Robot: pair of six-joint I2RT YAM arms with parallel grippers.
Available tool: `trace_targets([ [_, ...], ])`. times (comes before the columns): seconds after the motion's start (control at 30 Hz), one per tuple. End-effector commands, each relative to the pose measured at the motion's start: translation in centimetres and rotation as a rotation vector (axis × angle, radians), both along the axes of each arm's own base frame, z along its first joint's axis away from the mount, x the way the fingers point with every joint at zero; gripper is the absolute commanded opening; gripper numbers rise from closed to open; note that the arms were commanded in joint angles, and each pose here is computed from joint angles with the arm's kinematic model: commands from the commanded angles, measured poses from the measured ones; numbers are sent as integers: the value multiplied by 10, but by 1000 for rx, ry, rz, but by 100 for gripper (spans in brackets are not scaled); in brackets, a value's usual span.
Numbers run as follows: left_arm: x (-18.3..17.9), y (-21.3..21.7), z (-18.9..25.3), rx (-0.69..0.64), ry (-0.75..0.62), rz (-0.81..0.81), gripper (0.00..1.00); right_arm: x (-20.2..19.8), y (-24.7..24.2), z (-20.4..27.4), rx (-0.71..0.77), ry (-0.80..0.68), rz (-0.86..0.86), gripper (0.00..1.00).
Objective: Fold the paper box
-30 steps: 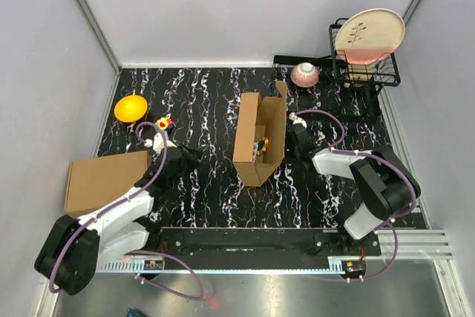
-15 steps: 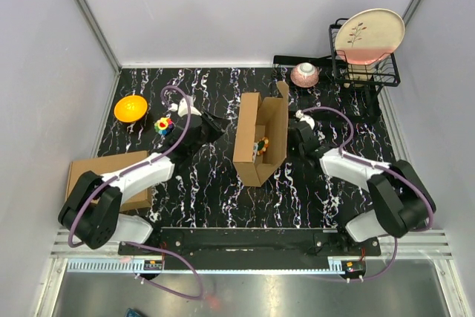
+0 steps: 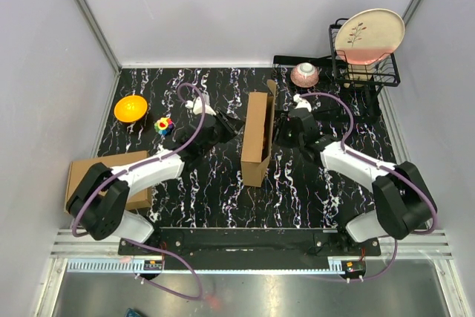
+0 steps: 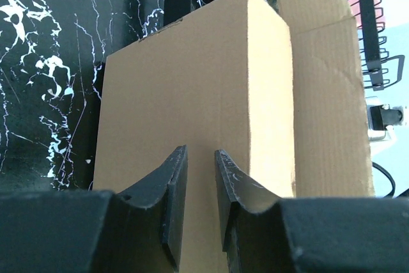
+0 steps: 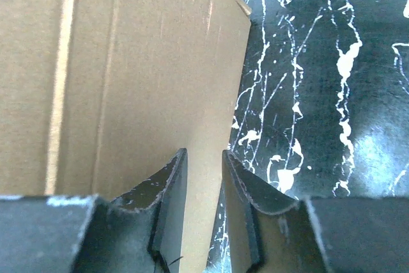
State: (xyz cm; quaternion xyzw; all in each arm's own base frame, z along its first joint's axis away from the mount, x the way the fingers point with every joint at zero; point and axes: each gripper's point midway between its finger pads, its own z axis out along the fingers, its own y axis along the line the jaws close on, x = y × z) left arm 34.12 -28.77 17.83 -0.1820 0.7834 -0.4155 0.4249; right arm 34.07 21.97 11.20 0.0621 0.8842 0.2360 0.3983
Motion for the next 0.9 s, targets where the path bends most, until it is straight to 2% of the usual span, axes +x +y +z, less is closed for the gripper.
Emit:
trace_targets([
  [0.0,3,-18,22,-41,-63,-45,27,10,29,24,104,-58,77,35],
  [0.4,-6,-36,10,-23,-42,-95,27,7,55,26,100,-72,167,35],
  [0.63,-9,-29,3,-3,-37,-78,27,14,42,36,58,-107,98,36],
  [0.87,-12,-22,-4,11,-28,-64,27,28,23,75,-9,-203,15,40],
])
